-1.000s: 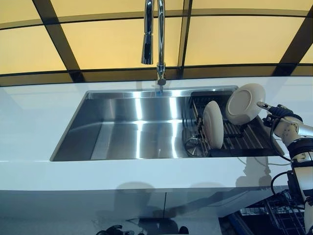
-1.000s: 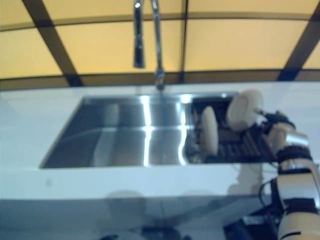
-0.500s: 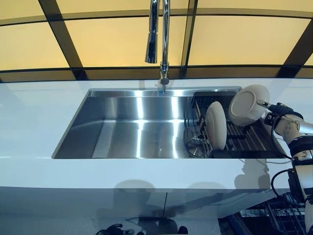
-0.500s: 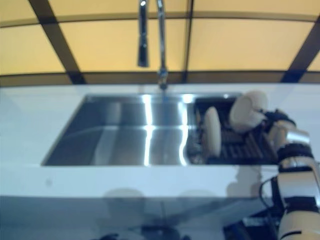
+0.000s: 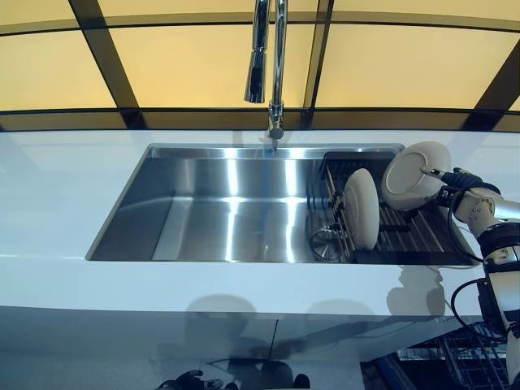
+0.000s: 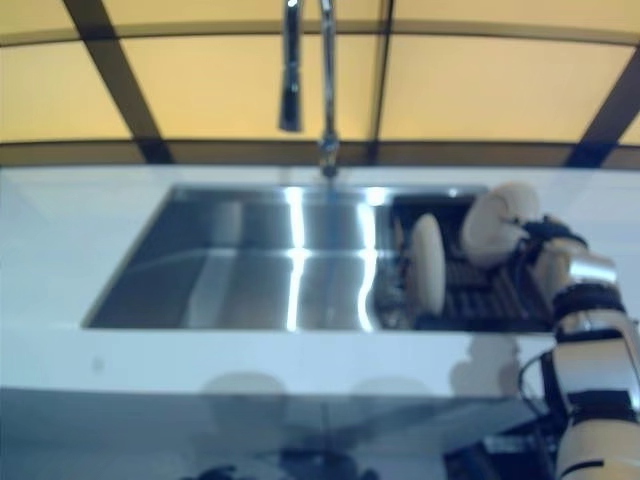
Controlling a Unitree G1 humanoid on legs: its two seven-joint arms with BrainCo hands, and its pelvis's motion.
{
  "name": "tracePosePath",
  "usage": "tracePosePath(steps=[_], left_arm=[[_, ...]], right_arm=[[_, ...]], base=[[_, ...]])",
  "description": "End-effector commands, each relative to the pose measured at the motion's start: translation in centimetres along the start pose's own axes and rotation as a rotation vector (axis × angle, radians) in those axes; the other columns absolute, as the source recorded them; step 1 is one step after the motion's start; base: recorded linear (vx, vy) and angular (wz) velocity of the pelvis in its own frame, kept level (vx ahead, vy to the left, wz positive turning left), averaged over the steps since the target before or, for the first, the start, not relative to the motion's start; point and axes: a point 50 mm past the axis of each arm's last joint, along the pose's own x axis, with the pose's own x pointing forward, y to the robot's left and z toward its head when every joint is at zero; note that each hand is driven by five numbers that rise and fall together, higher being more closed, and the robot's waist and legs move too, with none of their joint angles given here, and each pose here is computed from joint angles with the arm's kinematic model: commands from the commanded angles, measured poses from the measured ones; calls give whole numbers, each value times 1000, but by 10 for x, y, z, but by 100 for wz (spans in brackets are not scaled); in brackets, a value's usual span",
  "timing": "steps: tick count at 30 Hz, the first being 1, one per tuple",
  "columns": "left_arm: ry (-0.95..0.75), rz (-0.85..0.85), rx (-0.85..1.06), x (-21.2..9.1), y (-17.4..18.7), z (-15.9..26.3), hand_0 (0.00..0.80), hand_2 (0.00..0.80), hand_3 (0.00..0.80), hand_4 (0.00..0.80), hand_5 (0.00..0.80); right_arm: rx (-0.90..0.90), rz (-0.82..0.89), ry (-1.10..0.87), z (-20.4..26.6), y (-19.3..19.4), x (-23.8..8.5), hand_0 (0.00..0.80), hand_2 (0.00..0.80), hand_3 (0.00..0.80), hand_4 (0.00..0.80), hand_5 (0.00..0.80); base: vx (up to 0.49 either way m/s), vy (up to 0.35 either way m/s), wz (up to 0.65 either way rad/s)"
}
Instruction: Take plates into dishwasher
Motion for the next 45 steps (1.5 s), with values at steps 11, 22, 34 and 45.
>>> tracePosePath(steps=[11, 22, 34, 45], left_arm=[[-4, 4, 78, 1, 6, 4, 0, 0, 0, 0, 0], [-11, 8, 79, 1, 6, 7, 0, 0, 0, 0, 0], [-19, 8, 80, 1, 7, 8, 0, 0, 0, 0, 0], [-25, 12, 80, 1, 8, 10, 0, 0, 0, 0, 0]], right_arm=[[-10, -18, -96, 42, -2, -7, 0, 0, 0, 0, 0], [3, -28, -92, 42, -3, -6, 0, 0, 0, 0, 0], [0, -40, -92, 42, -5, -6, 659, 659, 659, 659, 659], [-1, -39, -97, 42, -3, -6, 800, 800, 800, 800, 800]], base=[[0, 0, 0], [0, 0, 0], [-2, 1, 1], [-3, 1, 1]])
